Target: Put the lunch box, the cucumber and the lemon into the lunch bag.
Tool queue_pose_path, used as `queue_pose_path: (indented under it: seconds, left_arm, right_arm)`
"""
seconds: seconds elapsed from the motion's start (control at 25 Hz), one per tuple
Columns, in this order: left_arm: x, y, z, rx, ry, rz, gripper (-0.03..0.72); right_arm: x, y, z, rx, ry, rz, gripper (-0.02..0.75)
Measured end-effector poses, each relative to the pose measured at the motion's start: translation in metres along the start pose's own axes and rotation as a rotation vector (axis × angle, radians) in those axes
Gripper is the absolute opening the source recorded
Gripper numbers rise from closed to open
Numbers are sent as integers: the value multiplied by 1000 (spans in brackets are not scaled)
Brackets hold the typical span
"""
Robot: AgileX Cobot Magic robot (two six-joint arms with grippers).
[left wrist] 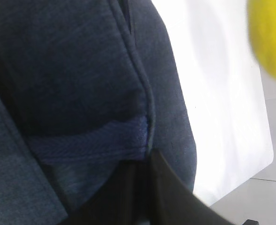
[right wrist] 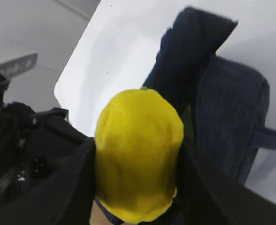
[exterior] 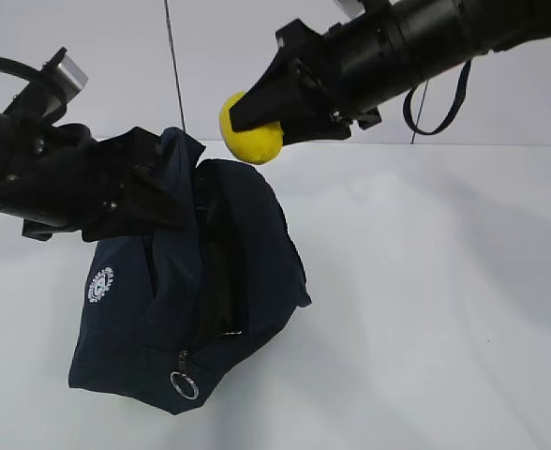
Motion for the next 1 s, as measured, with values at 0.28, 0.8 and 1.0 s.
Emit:
queue_pose_path:
  seconds: [0.28, 0.8, 1.0]
  left_arm:
    - [0, 0, 0, 0, 0, 0, 11]
    - [-4, 0, -4, 25, 36, -26, 11]
    - [-6, 0, -4, 27, 54, -38, 11]
  right_arm:
    - [6, -21, -29, -72, -55, 131, 389]
    - [-6, -43, -46, -83, 109, 8, 389]
    - [-25, -62, -64, -29, 68, 8, 389]
Point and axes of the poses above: a point on each arm's last joint axis where the gripper is mounted, y pointing back along that axis away from the gripper, x along the wrist's bending axis when the last joint is at zero, z = x × y, the point moved 6 cm from there along -y, pointing out along that axis toward the gripper, and after that the axes turned 15 degrees about y, right-handed, at the moved point
